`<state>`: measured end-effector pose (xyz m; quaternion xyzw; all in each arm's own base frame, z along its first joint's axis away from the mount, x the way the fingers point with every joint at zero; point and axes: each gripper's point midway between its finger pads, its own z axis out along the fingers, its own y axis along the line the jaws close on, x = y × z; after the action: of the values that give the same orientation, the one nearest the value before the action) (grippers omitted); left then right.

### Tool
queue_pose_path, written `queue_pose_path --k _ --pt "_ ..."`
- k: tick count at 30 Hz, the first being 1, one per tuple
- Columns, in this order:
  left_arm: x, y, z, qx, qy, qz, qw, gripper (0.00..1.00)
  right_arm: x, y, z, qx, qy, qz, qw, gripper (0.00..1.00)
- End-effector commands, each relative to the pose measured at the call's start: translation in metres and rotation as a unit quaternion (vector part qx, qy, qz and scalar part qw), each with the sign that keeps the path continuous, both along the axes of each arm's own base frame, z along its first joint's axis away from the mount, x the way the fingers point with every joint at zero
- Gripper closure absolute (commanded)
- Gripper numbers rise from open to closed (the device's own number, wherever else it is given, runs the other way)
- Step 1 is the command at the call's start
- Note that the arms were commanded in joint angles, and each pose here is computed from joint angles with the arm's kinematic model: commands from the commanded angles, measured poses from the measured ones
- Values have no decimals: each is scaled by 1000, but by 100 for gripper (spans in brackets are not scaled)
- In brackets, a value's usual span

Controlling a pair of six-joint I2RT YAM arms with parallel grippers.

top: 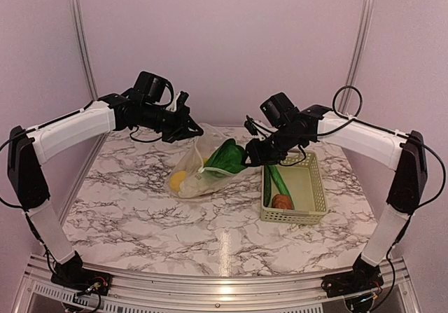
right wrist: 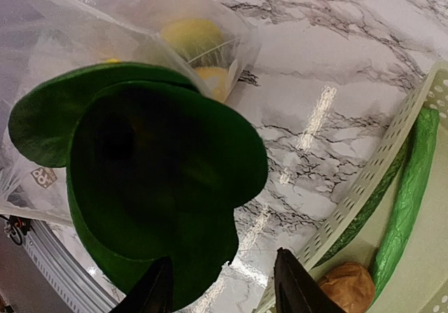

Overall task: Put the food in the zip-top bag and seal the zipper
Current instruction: Place the fake vegetable in the zipper food storage bag.

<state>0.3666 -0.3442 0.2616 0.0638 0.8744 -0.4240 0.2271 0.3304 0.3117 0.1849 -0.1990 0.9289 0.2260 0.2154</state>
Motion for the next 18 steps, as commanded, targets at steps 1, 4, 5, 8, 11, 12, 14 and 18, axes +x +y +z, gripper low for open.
queue_pose_path --k 1,4,5,8,11,12,14,18 --pt "-6 5 24 -13 -20 -5 1000 100 -4 -4 15 15 -3 -1 1000 53" --pt "-5 6 22 -13 -15 2 1000 100 -12 -5 29 32 -2 1 999 51" --pt "-4 6 21 -12 -14 3 1000 100 -15 -6 36 38 -5 1 999 50" --pt "-3 6 20 -12 -12 9 1000 100 -21 -10 49 54 -8 -7 998 47" --pt "-1 7 19 -11 -11 14 1000 100 -34 -11 45 69 13 -3 998 47" --pt "-1 7 19 -11 -10 15 1000 100 -38 -10 41 75 19 -3 997 47" --pt "-1 6 19 -13 -7 16 1000 100 -43 -10 29 84 32 -5 996 49" --pt "-1 6 16 -15 1 20 1000 100 -47 -8 8 88 51 -5 995 53"
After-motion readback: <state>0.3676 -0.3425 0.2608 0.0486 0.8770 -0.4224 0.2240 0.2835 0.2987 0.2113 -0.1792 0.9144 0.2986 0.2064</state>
